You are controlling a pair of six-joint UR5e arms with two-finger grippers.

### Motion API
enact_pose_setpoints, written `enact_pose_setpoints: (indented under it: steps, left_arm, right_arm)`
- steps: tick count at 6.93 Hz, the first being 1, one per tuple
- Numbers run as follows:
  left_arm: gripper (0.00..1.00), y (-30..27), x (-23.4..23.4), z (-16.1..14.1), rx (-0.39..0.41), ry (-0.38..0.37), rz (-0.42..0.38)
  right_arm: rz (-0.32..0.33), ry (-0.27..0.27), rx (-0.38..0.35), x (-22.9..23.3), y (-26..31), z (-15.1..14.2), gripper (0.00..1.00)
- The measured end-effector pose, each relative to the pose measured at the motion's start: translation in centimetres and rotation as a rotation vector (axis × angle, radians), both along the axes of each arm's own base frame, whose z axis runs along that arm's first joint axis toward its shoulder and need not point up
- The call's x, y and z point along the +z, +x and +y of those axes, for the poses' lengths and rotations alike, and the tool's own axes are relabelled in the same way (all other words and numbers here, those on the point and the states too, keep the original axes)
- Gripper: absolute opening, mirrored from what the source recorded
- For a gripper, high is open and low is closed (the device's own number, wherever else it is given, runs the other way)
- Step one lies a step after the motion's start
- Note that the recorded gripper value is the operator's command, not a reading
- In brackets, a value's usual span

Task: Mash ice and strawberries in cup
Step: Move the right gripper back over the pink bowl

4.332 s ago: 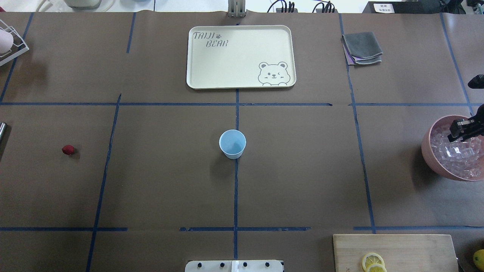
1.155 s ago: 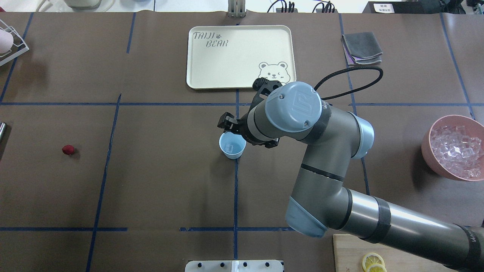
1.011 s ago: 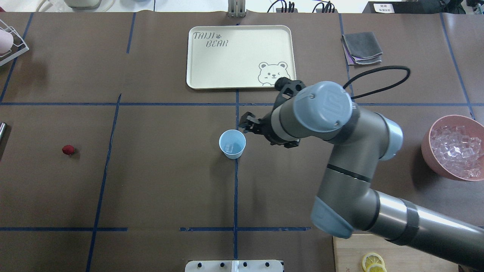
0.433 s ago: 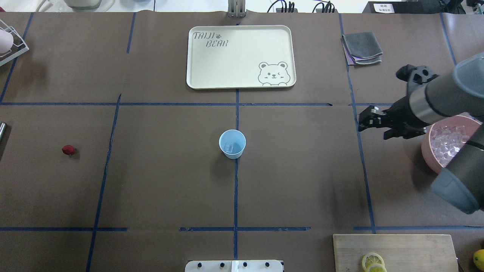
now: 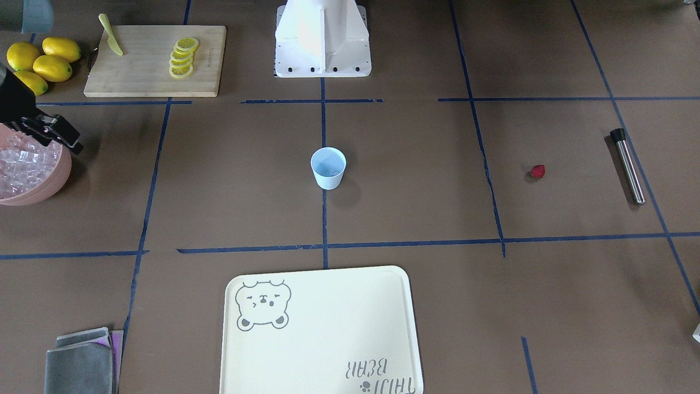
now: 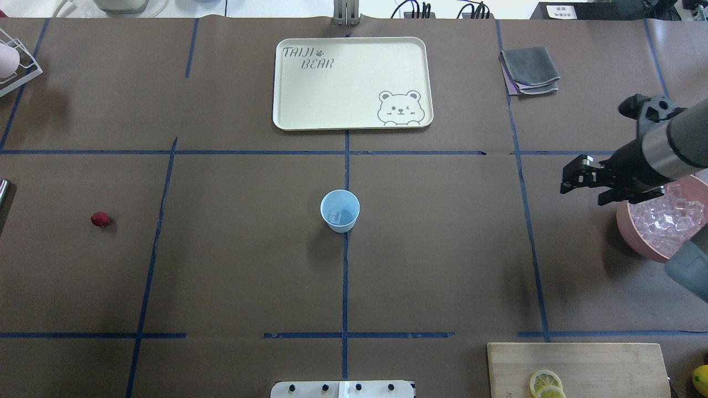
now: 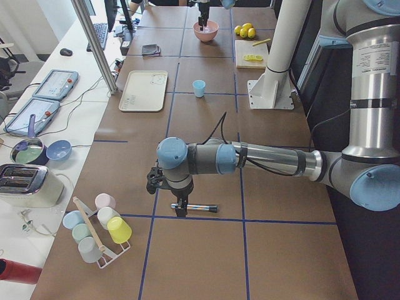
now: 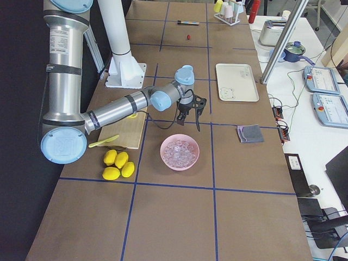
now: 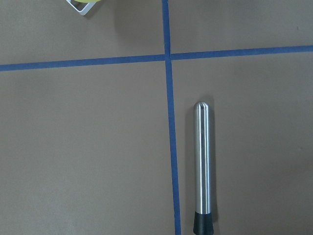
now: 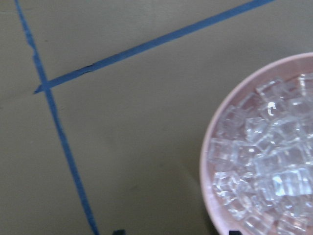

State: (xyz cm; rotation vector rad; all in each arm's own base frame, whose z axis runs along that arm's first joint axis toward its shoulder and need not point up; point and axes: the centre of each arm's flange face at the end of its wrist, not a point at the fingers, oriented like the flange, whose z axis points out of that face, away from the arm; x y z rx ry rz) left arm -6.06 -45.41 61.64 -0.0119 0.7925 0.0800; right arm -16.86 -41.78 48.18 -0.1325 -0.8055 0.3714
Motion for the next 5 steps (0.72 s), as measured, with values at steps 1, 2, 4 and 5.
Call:
enact_pose_setpoints:
  steps: [1, 2, 4, 5]
  left_arm:
    - [1.00, 0.0, 0.0, 0.1, 0.000, 0.001, 0.000]
    - [1.00, 0.0, -0.1, 0.1, 0.000, 0.003, 0.000]
    - [1.00, -0.1, -0.3, 0.1, 0.000, 0.006, 0.000]
    - [1.00, -0.1, -0.3, 0.1, 0.000, 0.007, 0.001]
  right_arm:
    - [0.028, -0.050, 0.010, 2.6, 1.2, 1.1, 0.77]
    - [0.053, -0.091, 0.024, 4.8, 2.3, 1.9, 0.78]
    - [0.084, -0.152, 0.060, 7.7, 3.8, 2.2, 0.78]
    - [0.094, -0.177, 0.081, 8.6, 4.2, 2.0, 0.79]
